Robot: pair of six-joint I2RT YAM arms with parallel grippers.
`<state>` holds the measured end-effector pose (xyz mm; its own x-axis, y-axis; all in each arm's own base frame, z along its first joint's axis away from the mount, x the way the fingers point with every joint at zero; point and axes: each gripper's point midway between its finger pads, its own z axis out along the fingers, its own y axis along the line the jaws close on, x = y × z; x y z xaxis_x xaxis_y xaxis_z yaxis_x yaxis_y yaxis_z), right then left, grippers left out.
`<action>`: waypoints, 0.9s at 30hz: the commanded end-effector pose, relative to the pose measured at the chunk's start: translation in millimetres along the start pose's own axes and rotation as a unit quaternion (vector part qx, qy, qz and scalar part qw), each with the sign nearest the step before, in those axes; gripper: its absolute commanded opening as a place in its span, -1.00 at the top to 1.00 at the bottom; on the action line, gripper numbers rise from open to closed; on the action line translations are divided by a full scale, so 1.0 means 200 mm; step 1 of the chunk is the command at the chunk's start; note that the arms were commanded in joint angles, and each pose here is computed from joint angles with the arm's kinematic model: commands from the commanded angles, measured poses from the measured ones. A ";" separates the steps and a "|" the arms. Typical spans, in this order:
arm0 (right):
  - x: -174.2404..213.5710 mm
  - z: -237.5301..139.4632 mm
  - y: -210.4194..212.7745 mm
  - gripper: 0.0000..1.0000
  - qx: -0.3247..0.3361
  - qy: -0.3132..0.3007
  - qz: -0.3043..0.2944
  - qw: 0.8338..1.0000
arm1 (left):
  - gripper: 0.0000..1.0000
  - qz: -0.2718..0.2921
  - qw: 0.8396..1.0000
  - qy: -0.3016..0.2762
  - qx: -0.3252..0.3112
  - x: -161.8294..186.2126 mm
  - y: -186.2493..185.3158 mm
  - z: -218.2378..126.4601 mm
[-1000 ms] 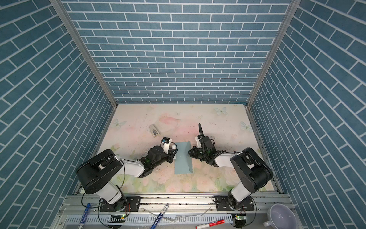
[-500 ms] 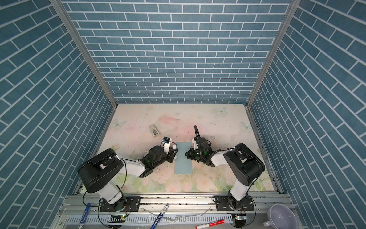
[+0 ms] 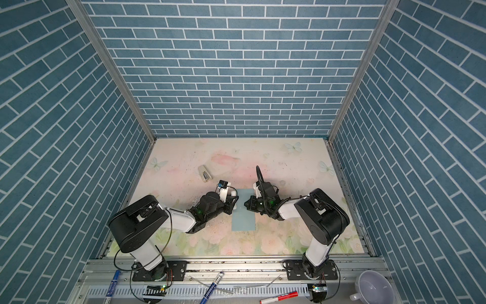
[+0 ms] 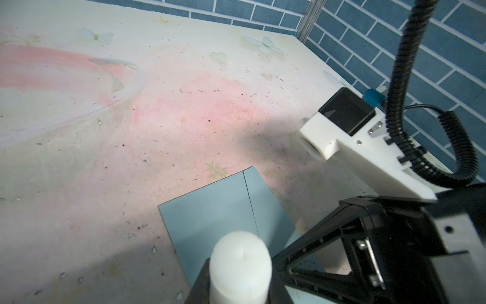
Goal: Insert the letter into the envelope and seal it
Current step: 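Bring the left-held glue stick over the envelope beside the right gripper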
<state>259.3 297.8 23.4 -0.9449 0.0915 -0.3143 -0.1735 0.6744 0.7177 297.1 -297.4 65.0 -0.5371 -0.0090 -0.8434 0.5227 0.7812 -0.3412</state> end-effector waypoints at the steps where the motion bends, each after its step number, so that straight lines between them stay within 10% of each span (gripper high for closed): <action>1: 0.08 0.02 -0.04 1.00 0.027 0.031 -0.006 0.999 | 1.00 0.000 1.000 0.001 0.002 0.01 -0.01 0.02; 27: 0.25 -0.04 -0.12 1.00 0.075 0.082 -0.023 0.994 | 1.00 -0.001 1.000 0.012 -0.004 0.06 0.01 0.03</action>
<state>239.2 302.3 22.7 -0.9534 -0.0051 -0.3018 -0.2171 0.7065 0.6736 299.2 -299.9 64.9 -0.5309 -0.0241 -0.8471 0.5231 0.7771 -0.3500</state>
